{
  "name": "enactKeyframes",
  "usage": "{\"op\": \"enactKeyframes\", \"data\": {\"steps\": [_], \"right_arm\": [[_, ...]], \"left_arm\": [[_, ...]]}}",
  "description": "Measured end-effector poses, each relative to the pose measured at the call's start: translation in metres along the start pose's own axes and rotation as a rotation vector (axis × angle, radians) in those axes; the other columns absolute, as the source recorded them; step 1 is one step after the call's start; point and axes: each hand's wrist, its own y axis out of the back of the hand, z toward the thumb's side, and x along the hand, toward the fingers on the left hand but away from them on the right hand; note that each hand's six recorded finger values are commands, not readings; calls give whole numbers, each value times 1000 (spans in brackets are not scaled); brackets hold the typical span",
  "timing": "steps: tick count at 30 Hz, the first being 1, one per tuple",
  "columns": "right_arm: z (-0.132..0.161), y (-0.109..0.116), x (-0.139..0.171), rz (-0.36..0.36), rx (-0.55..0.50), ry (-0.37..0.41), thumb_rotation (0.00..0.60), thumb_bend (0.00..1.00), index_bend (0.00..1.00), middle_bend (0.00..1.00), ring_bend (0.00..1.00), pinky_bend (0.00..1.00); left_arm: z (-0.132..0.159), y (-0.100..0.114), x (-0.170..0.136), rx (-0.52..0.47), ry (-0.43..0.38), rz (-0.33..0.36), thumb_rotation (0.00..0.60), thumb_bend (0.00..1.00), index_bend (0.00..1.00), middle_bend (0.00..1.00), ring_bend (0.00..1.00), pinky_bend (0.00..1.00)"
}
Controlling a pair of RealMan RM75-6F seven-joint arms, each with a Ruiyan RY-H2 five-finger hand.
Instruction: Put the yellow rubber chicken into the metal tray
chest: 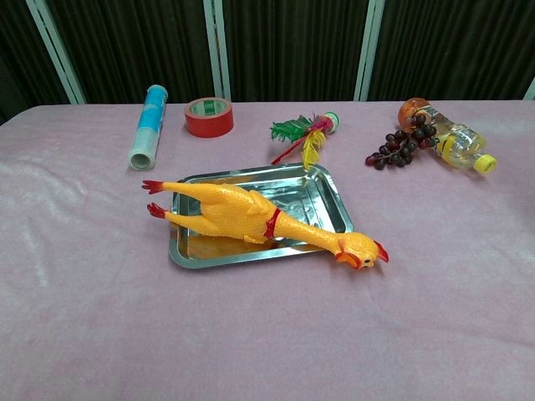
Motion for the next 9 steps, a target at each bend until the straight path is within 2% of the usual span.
{"op": "enactKeyframes", "data": {"steps": [9], "right_arm": [[-8,-3,66,56,-31,-51,600,471,150,246,116,190]], "left_arm": [[-3,-6,-39,-19,-4,42,600,2,29,0,0,21]]}}
